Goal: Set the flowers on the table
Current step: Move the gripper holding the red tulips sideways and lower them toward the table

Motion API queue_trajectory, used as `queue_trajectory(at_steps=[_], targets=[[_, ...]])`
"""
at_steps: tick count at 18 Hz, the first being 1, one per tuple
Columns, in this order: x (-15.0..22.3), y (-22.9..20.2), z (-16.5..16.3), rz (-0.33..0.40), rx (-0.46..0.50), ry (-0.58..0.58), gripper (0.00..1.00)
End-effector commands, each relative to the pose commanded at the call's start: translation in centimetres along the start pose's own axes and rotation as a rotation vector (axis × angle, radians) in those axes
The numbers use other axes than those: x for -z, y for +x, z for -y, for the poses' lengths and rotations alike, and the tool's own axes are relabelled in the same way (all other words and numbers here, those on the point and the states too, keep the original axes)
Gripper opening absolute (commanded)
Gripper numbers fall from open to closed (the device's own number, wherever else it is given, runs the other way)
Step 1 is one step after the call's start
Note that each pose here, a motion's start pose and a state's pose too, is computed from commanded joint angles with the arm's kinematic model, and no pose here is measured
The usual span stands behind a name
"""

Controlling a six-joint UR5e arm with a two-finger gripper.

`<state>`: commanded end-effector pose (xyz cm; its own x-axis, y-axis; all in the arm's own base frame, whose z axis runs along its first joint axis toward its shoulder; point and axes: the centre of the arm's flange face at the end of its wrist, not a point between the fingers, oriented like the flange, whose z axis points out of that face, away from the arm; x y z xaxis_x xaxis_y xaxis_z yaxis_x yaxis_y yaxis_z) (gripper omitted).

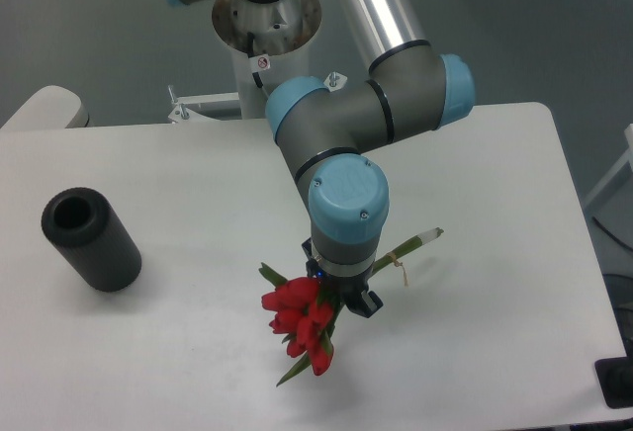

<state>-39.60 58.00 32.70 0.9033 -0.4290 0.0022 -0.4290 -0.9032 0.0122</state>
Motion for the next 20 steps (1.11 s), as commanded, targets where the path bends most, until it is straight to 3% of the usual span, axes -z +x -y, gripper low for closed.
queue_trajectory(at_steps=[5,10,13,20], targets=[[-0.8,2.8,3.9,-0.005,-0.034,-0.007,0.06],[-2.2,6.5,9.6,0.008,0.052,-0.005,0.07],[-3.6,8.1,10.9,-0.006,0.061,-0.009,0.07],[-6.6,11.5,13.6,-0.031,0.006,-0.029,0.26]])
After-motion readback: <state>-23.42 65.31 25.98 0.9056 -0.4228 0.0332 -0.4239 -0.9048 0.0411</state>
